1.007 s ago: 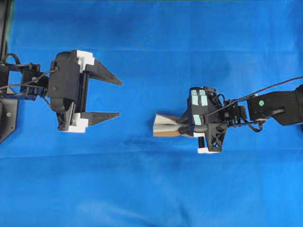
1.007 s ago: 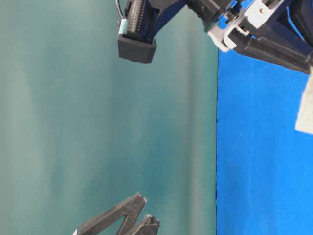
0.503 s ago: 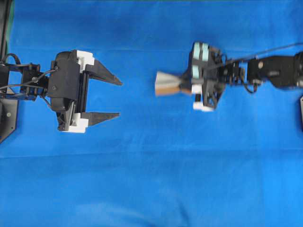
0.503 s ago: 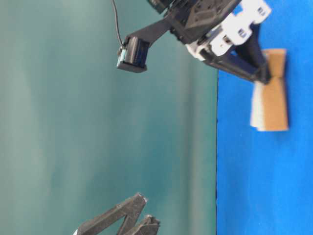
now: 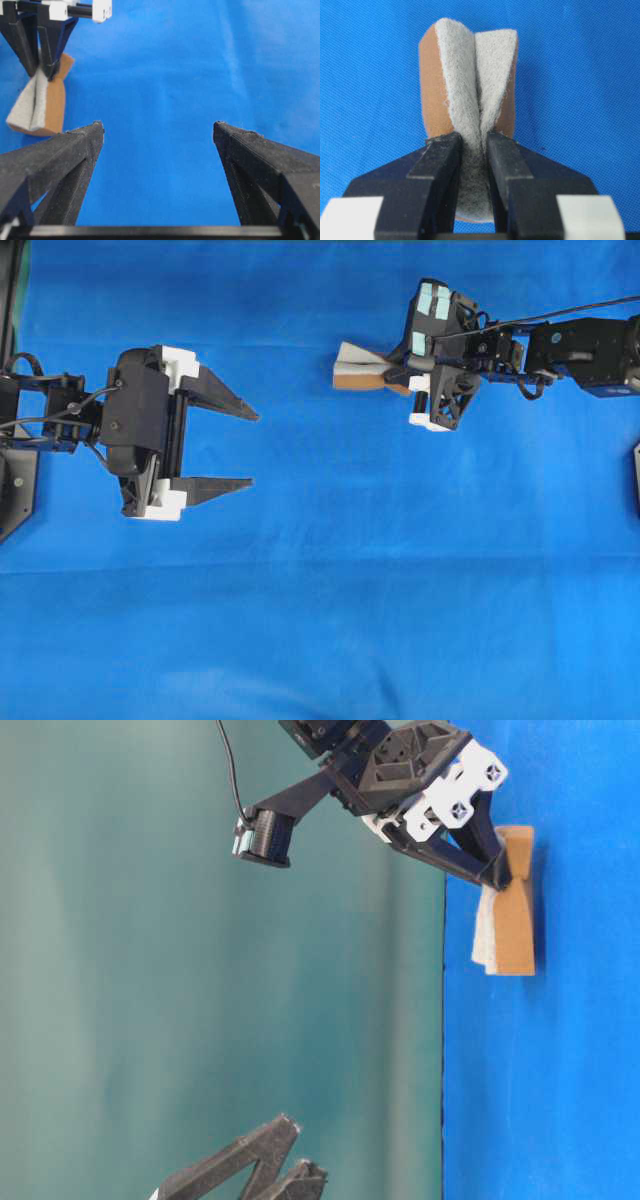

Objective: Hand over the sponge with the left arm and wipe it with the right arm.

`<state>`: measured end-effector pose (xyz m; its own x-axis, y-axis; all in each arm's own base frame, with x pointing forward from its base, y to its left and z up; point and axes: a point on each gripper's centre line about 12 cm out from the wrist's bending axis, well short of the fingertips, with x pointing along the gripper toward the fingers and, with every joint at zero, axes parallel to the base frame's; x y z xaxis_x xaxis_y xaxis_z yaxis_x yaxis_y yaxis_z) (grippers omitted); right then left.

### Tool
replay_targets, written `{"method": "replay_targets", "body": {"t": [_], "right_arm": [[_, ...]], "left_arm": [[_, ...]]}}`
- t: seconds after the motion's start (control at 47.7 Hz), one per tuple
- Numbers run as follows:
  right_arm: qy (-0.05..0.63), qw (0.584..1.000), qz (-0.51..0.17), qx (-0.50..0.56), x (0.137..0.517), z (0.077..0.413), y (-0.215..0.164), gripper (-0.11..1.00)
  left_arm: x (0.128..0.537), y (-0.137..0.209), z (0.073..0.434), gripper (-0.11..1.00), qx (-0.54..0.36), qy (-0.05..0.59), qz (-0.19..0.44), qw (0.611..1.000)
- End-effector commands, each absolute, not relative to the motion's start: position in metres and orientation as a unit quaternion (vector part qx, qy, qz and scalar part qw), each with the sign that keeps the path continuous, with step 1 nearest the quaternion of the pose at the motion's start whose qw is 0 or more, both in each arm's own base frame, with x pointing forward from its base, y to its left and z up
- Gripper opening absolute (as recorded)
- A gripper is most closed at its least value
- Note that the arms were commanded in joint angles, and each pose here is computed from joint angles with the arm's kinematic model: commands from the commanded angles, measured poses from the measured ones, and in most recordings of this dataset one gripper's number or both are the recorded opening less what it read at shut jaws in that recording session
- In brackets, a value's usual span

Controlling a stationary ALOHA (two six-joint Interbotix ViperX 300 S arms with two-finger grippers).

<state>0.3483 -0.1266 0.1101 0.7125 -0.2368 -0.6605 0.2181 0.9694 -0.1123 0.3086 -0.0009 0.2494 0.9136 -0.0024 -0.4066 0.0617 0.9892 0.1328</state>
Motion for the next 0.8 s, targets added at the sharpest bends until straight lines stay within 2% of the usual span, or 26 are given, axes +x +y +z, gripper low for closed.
{"method": "replay_targets", "body": {"t": [0.0,0.462,0.587,0.776], "right_arm": [[0.346,0.931,-0.114,-0.016,0.355,0.118,-0.119,0.24],[0.364,0.931,0.008,0.013,0.365,0.108,0.007,0.24],[0.364,0.931,0.028,0.019,0.365,0.108,0.028,0.24],[0.365,0.930,0.038,0.022,0.366,0.108,0.038,0.24]], "left_arm": [[0.310,0.000,0.257,0.89,0.070,0.194,-0.014,0.978],[0.311,-0.001,0.258,0.89,0.073,0.193,-0.016,0.978],[0.311,-0.001,0.258,0.89,0.072,0.191,-0.015,0.979],[0.311,-0.002,0.259,0.89,0.072,0.190,-0.016,0.979]]}}
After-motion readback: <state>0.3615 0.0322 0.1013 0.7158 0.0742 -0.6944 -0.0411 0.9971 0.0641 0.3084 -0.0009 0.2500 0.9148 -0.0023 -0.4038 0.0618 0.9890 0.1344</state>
